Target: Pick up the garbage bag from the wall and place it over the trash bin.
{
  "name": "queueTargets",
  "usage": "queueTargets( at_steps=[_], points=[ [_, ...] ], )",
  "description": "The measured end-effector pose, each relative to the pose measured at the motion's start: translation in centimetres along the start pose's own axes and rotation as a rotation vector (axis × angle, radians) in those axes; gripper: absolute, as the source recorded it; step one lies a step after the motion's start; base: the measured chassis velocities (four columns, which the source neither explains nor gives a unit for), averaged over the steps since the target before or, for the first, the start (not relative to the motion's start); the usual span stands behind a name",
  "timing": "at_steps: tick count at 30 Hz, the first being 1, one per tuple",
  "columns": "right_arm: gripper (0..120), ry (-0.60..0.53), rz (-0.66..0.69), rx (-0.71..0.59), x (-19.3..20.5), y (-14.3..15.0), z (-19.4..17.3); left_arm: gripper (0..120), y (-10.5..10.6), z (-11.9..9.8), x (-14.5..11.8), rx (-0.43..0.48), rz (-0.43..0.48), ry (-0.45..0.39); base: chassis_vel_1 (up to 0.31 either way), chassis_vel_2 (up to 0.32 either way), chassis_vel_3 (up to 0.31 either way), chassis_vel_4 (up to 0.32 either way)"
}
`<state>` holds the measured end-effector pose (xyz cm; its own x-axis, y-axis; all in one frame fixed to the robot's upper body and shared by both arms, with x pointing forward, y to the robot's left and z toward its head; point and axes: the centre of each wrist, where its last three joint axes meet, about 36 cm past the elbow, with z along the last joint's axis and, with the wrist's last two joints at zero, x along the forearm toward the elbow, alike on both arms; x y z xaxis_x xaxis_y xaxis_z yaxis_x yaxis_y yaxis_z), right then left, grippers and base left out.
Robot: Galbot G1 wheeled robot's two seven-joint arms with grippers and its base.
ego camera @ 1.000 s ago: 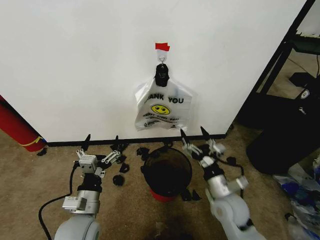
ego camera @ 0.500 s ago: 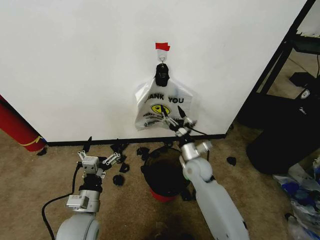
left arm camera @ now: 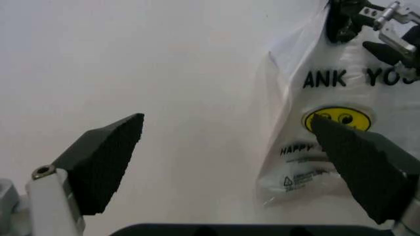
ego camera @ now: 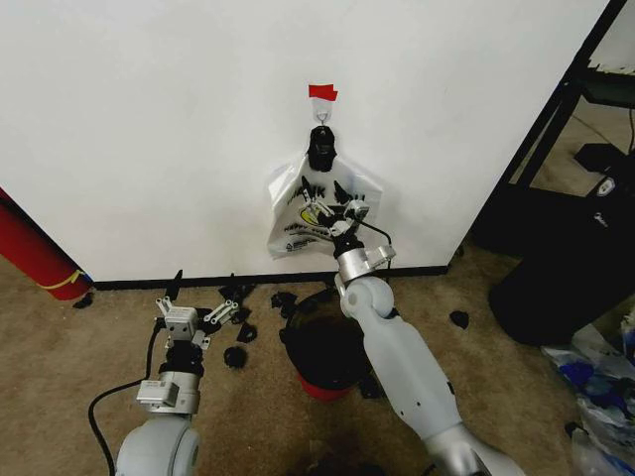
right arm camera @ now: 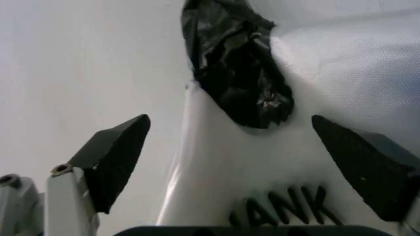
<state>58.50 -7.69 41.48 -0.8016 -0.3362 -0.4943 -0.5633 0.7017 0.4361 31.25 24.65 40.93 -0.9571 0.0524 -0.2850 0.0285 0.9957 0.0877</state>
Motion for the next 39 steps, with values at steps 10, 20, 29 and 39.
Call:
queueTargets(
  at_steps=[10,20,29,39],
  points=[
    [85,-0.007,0.014,0.001,-1.5,-0.6,0.6,100,0.4,0.3,-0.3,-0.013,-0.004,-0.002,0.000,0.000,0.000,0.000],
    [63,-0.013,0.015,0.004,-1.8,-0.7,0.4,100,0.6,0.3,-0.1,-0.017,-0.006,-0.006,0.000,0.000,0.000,0.000],
    [60,-0.010,0.014,0.002,-2.4,-1.0,0.4,100,0.4,0.8,0.0,-0.014,-0.009,0.002,0.000,0.000,0.000,0.000],
    [65,-0.010,0.007,-0.002,-2.8,-0.9,0.3,100,0.3,0.9,-0.5,-0.010,-0.014,-0.007,0.000,0.000,0.000,0.000]
  ],
)
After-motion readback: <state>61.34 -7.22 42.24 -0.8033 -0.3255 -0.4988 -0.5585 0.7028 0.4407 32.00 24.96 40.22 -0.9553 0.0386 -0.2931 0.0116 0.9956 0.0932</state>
